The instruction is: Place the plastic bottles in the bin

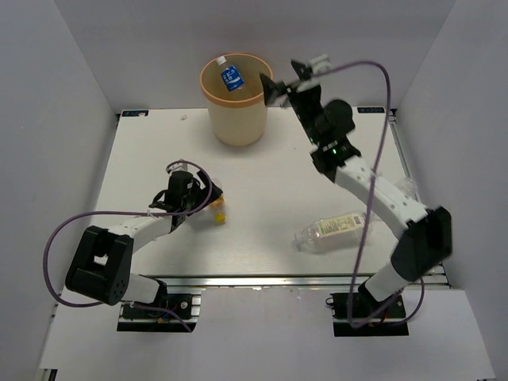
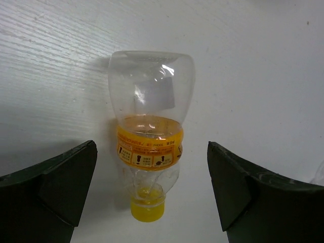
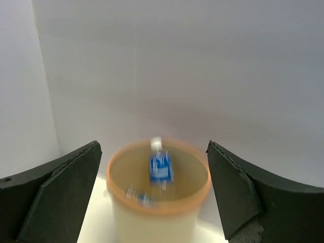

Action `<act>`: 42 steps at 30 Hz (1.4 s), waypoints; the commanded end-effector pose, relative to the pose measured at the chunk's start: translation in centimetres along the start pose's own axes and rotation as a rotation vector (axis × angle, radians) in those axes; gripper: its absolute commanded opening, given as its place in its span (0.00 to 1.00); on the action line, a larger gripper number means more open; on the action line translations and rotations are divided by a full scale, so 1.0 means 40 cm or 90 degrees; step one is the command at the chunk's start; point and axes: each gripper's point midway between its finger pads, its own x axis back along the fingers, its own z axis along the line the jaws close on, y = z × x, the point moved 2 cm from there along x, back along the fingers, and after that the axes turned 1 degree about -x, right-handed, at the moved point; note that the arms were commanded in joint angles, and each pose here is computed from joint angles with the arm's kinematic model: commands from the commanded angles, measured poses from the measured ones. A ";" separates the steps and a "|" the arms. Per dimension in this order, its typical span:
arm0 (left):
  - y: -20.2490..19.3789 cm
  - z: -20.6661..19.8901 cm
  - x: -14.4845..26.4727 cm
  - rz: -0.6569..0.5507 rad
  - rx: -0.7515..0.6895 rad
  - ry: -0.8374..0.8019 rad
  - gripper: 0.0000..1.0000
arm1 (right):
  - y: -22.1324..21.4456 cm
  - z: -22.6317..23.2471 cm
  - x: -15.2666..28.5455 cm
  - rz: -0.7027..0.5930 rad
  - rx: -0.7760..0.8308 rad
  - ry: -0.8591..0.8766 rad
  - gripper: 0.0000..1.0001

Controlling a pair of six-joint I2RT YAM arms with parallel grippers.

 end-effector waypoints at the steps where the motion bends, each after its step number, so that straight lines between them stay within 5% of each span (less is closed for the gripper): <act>1: 0.024 -0.040 -0.017 -0.013 -0.016 -0.015 0.98 | -0.077 -0.030 0.161 0.060 -0.032 -0.052 0.89; 2: 0.025 -0.041 -0.023 -0.014 -0.016 -0.014 0.98 | -0.195 -0.035 0.253 0.127 -0.037 -0.067 0.89; 4: 0.017 -0.045 -0.037 -0.003 -0.020 -0.016 0.98 | -0.181 -0.048 0.332 0.117 -0.047 -0.085 0.89; 8: -0.002 -0.043 -0.054 0.013 -0.031 -0.004 0.96 | -0.314 -0.105 0.506 0.228 -0.078 -0.201 0.89; 15: -0.006 -0.040 -0.096 0.003 -0.030 0.016 0.90 | -0.345 -0.148 0.595 0.263 -0.094 -0.242 0.89; 19: 0.011 -0.043 -0.121 -0.002 -0.041 0.034 0.77 | -0.360 -0.168 0.621 0.275 -0.100 -0.262 0.89; 23: 0.092 -0.090 -0.110 -0.044 -0.064 0.042 0.39 | -0.352 -0.191 0.639 0.276 -0.104 -0.283 0.89; 26: 0.177 -0.129 -0.071 -0.111 -0.073 0.046 0.26 | -0.348 -0.203 0.657 0.273 -0.102 -0.296 0.89; 33: 0.470 -0.420 0.121 -0.317 -0.122 -0.143 0.28 | -0.334 -0.217 0.677 0.264 -0.101 -0.309 0.89; 38: 0.561 -0.566 0.108 -0.335 -0.177 -0.224 0.30 | -0.326 -0.221 0.701 0.266 -0.113 -0.327 0.89; 42: 0.644 -0.624 0.020 -0.333 -0.197 -0.185 0.31 | -0.323 -0.222 0.725 0.275 -0.118 -0.336 0.89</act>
